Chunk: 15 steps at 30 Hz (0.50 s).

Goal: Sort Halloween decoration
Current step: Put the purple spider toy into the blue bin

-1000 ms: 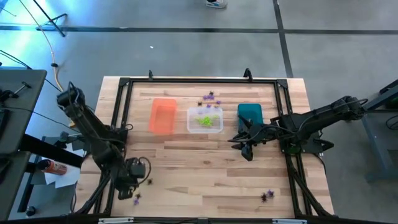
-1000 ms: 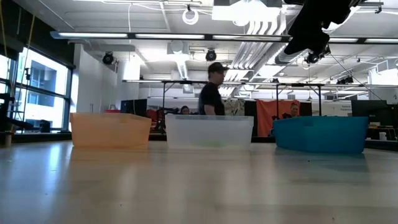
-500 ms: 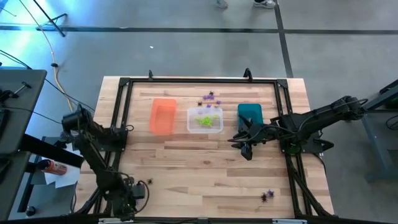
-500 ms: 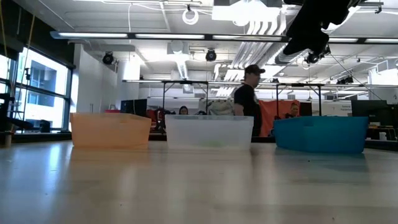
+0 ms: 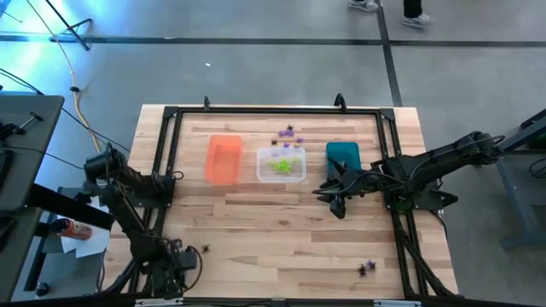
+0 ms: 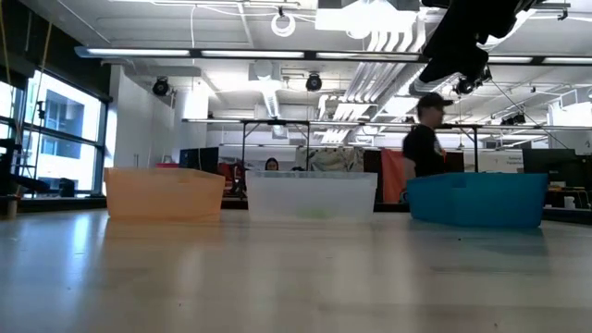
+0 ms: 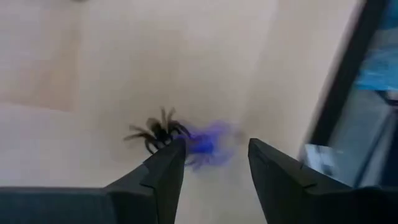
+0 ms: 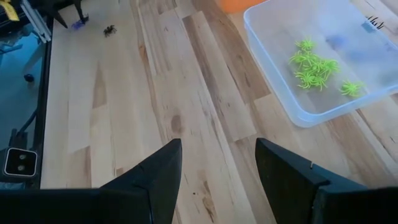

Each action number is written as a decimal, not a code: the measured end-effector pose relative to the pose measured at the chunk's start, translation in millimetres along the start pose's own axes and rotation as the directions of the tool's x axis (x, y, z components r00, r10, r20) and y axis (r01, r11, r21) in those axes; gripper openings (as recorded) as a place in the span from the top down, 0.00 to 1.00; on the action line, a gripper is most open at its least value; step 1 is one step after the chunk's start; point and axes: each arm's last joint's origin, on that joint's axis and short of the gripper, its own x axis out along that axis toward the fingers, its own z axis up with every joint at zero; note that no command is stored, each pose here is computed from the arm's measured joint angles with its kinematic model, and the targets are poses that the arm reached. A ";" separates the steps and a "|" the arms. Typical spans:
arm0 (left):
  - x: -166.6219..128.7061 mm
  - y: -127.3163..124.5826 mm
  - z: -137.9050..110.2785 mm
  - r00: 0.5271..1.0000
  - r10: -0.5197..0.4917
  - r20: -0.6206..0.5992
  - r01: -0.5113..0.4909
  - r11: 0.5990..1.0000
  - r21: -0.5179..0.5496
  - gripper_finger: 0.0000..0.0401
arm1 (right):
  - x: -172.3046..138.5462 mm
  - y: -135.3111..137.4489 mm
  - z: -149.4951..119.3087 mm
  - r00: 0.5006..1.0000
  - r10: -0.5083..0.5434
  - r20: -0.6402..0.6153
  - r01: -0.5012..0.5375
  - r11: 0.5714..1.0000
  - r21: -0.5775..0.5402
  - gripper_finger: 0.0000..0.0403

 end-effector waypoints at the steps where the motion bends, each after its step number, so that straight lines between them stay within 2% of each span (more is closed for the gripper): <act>1: 1.3 2.8 -0.4 1.000 0.016 0.004 -0.016 1.000 0.000 0.58 | 0.0 0.0 0.0 1.000 -0.002 0.001 0.002 1.000 0.000 0.51; 9: 7.1 14.3 -2.6 0.999 0.051 0.007 -0.051 0.999 0.003 0.64 | 0.0 -0.1 0.0 1.000 -0.003 0.002 0.003 1.000 0.000 0.51; 12: 7.5 16.0 -2.5 0.998 0.067 0.019 -0.067 0.998 0.002 0.73 | 0.0 -0.1 0.0 1.000 -0.003 0.002 0.003 1.000 0.000 0.51; 15: 7.9 18.1 -1.2 0.996 0.082 0.020 -0.082 0.997 -0.009 0.88 | 0.0 -0.1 0.0 1.000 -0.003 0.002 0.003 1.000 0.000 0.51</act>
